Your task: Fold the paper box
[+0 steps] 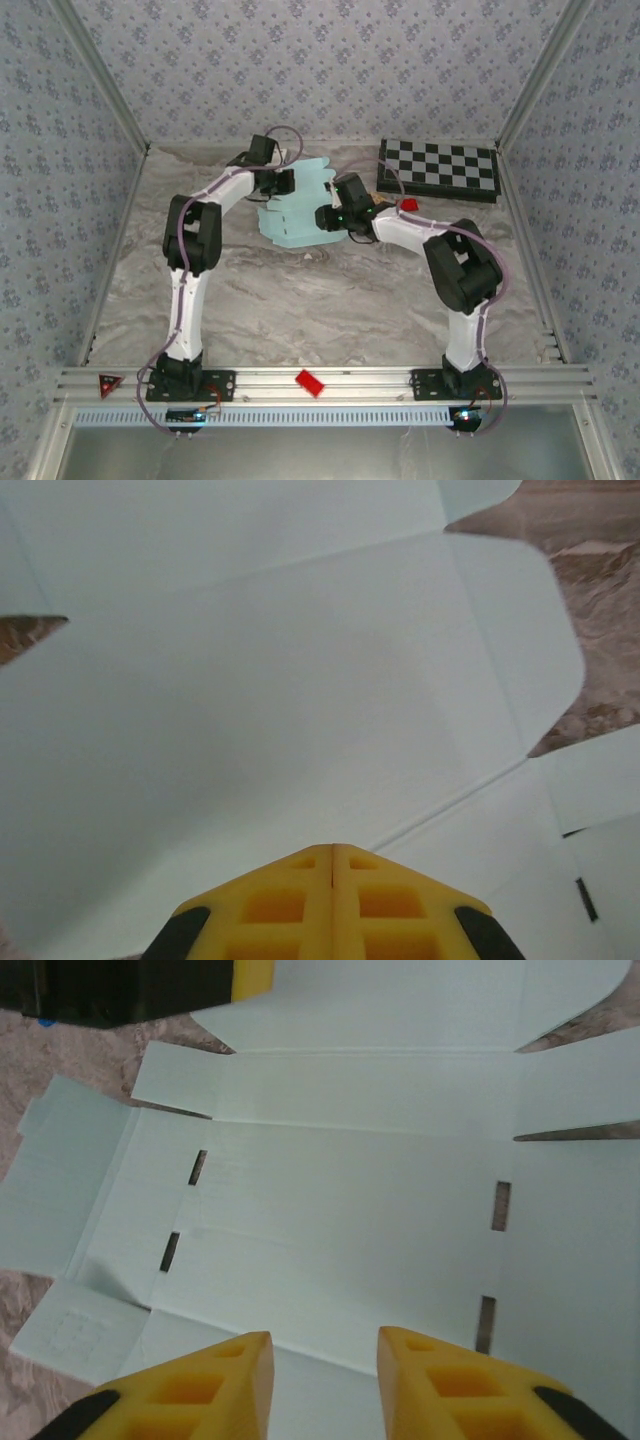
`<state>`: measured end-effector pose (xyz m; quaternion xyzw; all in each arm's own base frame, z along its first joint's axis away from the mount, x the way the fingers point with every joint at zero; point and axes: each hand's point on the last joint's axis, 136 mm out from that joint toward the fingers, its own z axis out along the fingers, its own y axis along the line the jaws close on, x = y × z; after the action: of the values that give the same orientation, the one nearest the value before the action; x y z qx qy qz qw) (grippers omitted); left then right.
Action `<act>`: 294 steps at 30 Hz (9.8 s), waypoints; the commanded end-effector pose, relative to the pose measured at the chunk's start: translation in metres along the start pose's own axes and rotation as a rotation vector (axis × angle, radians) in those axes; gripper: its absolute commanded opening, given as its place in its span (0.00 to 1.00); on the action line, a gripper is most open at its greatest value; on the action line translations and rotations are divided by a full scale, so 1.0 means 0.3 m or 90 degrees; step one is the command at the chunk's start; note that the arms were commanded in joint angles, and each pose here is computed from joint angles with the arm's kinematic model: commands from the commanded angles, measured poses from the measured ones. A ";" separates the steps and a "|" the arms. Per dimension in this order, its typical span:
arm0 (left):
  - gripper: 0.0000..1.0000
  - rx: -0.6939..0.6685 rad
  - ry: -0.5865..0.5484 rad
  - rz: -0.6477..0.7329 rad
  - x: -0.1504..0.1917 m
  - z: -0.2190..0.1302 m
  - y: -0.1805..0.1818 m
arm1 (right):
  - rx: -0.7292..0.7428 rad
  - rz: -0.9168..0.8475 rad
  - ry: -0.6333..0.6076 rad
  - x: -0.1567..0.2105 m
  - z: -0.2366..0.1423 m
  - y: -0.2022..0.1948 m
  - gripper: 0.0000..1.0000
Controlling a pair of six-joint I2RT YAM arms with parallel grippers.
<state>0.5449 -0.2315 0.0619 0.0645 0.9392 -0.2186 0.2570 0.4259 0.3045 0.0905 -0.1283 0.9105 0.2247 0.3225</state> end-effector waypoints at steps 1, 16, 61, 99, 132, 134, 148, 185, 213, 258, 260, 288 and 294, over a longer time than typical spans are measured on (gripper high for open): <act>0.00 0.014 0.040 0.004 0.035 0.008 -0.020 | 0.000 0.015 0.035 0.034 0.049 0.016 0.25; 0.00 -0.029 0.122 -0.006 0.263 -0.025 0.012 | 0.037 0.054 0.119 0.233 0.110 -0.070 0.14; 0.20 -0.048 0.086 0.020 0.408 -0.331 -0.006 | 0.035 0.045 0.114 0.210 -0.127 -0.010 0.14; 0.12 -0.019 0.150 -0.129 0.824 -0.295 -0.168 | 0.053 -0.017 0.202 0.170 0.141 -0.027 0.12; 0.35 -0.014 0.008 -0.051 0.287 -0.335 -0.225 | 0.059 0.114 0.144 0.199 -0.045 -0.018 0.12; 0.37 -0.018 0.005 -0.047 0.243 -0.310 -0.211 | 0.068 0.113 0.157 0.226 -0.032 -0.027 0.12; 0.45 -0.025 0.027 -0.042 0.122 -0.145 -0.104 | 0.157 0.074 0.230 0.318 0.001 -0.178 0.11; 0.41 -0.006 0.006 0.000 0.070 -0.089 -0.061 | 0.213 0.024 0.235 0.288 0.006 -0.211 0.11; 0.33 0.121 0.082 0.071 0.126 -0.027 -0.205 | 0.224 -0.011 0.248 0.284 0.012 -0.202 0.09; 0.48 -0.040 -0.002 -0.022 0.346 -0.380 -0.051 | 0.180 -0.091 0.175 0.064 -0.039 -0.136 0.09; 0.49 -0.036 0.008 -0.017 0.346 -0.352 -0.046 | 0.171 -0.056 0.171 0.070 -0.025 -0.135 0.09; 0.31 0.052 0.072 -0.029 0.382 -0.218 -0.060 | 0.193 -0.053 0.240 0.231 0.082 -0.167 0.07; 0.26 0.047 0.065 -0.040 0.423 -0.259 -0.057 | 0.191 -0.081 0.250 0.246 0.092 -0.137 0.07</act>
<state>0.4043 -0.2077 0.0467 0.0520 0.9514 -0.2397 0.1864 0.4130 0.2715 0.0281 -0.1514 0.9672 0.0508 0.1974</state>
